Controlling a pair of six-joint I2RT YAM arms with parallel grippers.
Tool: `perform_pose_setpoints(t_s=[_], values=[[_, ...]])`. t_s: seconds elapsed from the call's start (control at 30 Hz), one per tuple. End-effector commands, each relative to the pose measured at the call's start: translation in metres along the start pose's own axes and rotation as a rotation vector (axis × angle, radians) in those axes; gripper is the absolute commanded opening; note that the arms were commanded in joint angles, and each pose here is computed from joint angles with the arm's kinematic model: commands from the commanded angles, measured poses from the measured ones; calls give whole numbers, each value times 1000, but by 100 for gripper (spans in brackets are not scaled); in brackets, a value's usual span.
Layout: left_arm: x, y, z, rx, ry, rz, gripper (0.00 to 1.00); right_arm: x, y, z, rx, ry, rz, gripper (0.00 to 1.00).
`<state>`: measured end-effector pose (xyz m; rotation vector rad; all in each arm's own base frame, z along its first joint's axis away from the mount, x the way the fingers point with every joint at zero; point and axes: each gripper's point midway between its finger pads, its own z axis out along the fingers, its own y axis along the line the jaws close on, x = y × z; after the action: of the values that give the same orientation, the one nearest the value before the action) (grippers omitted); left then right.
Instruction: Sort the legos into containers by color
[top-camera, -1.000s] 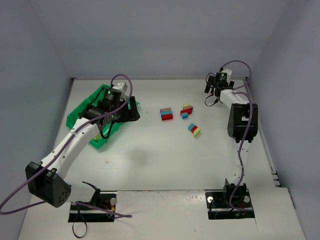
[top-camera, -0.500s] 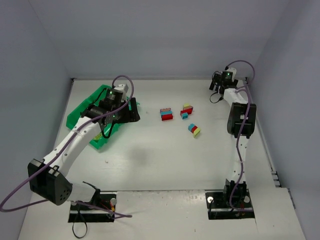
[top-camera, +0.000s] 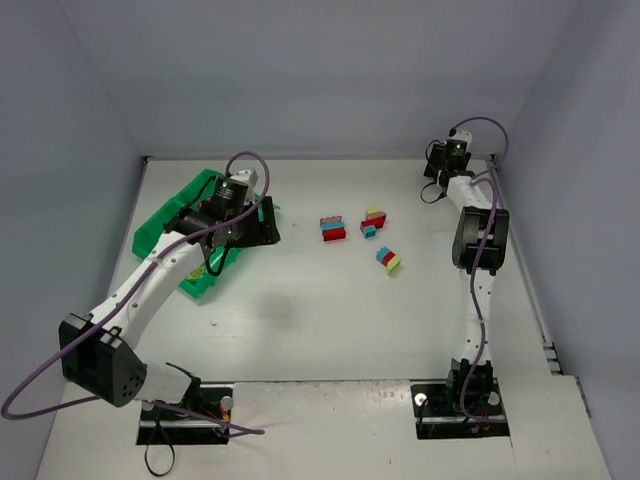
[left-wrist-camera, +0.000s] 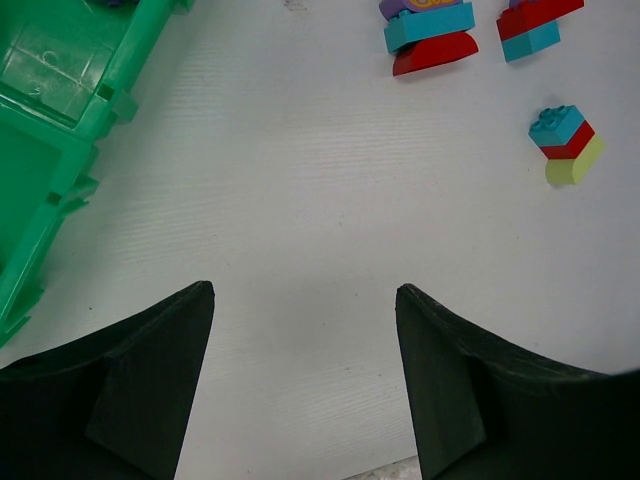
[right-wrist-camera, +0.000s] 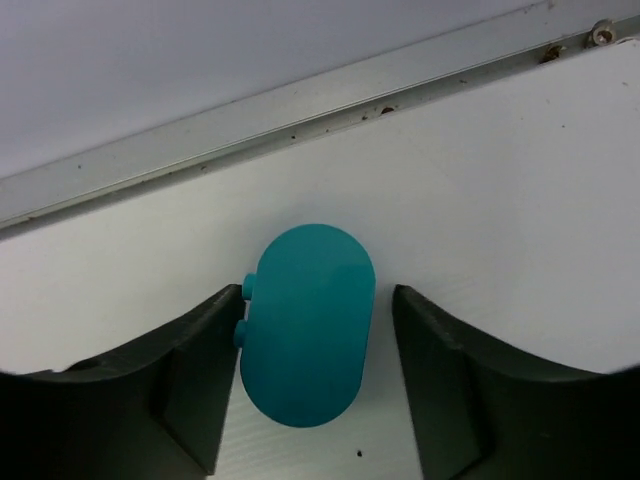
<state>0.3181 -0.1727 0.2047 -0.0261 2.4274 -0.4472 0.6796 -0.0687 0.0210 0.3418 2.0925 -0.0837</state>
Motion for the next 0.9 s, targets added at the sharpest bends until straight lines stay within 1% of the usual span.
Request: perform_pose_setpoints(t_s=[0.0,0.03,0.07,0.13,0.17,0.2,0.23,0.27,0.3,0.33,0.37,0.4,0.43,0.47,0.5,0.53,0.57,0.6,0.63,0.67,0.7,0.73,0.77,0.8,0.87], values=[[-12,-5,-8,13,-42,-1,67,-2,8,3,-39,3,-12,55],[-12,-6,-8,14,-45,-1,67,-3,8,2,-40,0,-19,50],[-12,-6,-9,15,-43,0,67,-4,9,2,-41,0,-26,36],[-11,-5,-10,11,-46,0,67,-9,9,-2,-43,-8,-58,26],[-12,-5,-10,11,-48,1,67,-6,9,-5,-44,1,-74,14],[-13,-5,-11,11,-51,1,67,-6,13,-8,-50,-1,-96,9],[-15,-6,-11,15,-56,2,67,-20,14,-19,-55,-24,-135,4],[-16,-8,-12,20,-60,4,67,-23,17,-24,-60,-33,-147,0],[-19,-9,-12,25,-67,4,67,-9,20,-30,-67,-4,-190,0],[-24,-12,-14,35,-84,3,67,-29,30,-49,-110,-37,-219,0],[-34,-20,-14,66,-104,3,67,-39,49,-83,-177,-75,-255,0],[-32,-22,-14,76,-96,2,67,-11,46,-81,-185,-17,-262,0],[-38,-29,-14,106,-101,0,67,-44,54,-108,-213,-101,-269,0],[-42,-32,-14,112,-110,-6,70,-43,73,-126,-259,-116,-287,0],[-44,-39,-14,146,-102,-20,70,-41,80,-140,-288,-121,-294,0],[-47,-44,-15,167,-104,-25,72,-37,97,-171,-357,-130,-313,0],[-56,-52,-19,201,-126,-31,72,-38,106,-186,-392,-147,-323,0],[-57,-59,-19,236,-113,-45,73,-36,115,-201,-429,-153,-332,0],[-61,-64,-21,261,-118,-48,74,-33,124,-229,-485,-162,-343,0],[-70,-72,-25,292,-133,-58,74,-28,142,-249,-540,-173,-357,0],[-73,-76,-28,310,-135,-63,74,-24,150,-263,-568,-179,-363,0],[-76,-84,-32,348,-135,-62,74,-37,157,-292,-604,-227,-360,0],[-79,-89,-35,368,-138,-67,74,-20,168,-307,-649,-212,-365,0],[-85,-95,-42,393,-148,-71,75,-32,173,-334,-685,-258,-338,0],[-89,-104,-51,439,-148,-71,75,-17,189,-364,-796,-259,-344,0]])
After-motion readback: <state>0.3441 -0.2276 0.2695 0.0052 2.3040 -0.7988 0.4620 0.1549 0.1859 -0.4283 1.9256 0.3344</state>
